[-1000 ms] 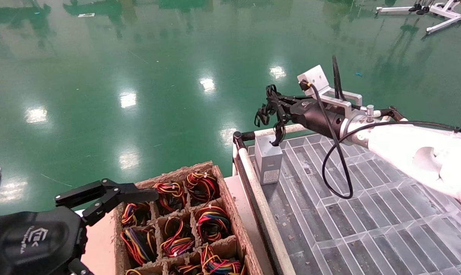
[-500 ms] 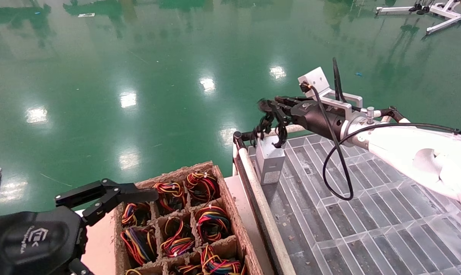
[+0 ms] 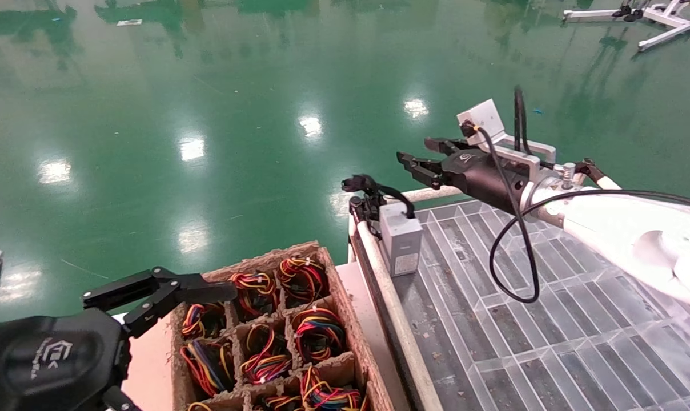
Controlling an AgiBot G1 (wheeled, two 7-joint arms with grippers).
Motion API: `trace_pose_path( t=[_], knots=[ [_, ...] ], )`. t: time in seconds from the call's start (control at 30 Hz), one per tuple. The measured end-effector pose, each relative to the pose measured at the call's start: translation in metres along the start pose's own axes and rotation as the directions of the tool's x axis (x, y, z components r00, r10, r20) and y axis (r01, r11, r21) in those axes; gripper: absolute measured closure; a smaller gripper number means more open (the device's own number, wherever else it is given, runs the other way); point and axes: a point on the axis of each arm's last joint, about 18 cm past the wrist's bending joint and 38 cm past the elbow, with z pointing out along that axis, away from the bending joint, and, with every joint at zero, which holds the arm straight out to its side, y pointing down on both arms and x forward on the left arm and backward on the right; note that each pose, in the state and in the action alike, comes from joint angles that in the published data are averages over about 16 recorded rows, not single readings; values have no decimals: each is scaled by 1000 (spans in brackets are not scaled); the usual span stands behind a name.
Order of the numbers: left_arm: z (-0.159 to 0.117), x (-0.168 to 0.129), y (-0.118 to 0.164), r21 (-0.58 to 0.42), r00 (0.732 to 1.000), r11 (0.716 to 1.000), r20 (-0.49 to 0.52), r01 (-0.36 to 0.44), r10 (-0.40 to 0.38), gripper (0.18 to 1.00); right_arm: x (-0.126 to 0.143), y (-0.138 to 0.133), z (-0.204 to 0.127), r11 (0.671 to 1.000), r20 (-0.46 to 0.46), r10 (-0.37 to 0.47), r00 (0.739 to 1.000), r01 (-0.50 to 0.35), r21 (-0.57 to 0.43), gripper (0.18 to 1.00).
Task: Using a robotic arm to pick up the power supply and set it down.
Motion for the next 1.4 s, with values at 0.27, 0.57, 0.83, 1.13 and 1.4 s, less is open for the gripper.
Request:
trace_pose_path(
  t=[0.27, 0.57, 0.83, 1.13, 1.4],
  knots=[
    [0, 0, 0, 0, 1000, 1000, 0, 0, 0, 184, -2, -4, -26, 996, 66, 23, 998, -28, 82, 492],
    [0, 0, 0, 0, 1000, 1000, 0, 0, 0, 184, -12, -10, -62, 987, 159, 23, 987, -48, 156, 321],
    [0, 0, 0, 0, 1000, 1000, 0, 0, 0, 184, -27, -15, -96, 979, 257, 4, 966, -56, 198, 222],
    [0, 0, 0, 0, 1000, 1000, 0, 0, 0, 184, -53, -21, -138, 974, 381, -32, 924, -57, 219, 182],
    [0, 0, 0, 0, 1000, 1000, 0, 0, 0, 184, -83, -26, -176, 976, 500, -65, 863, -49, 213, 178]
  ],
)
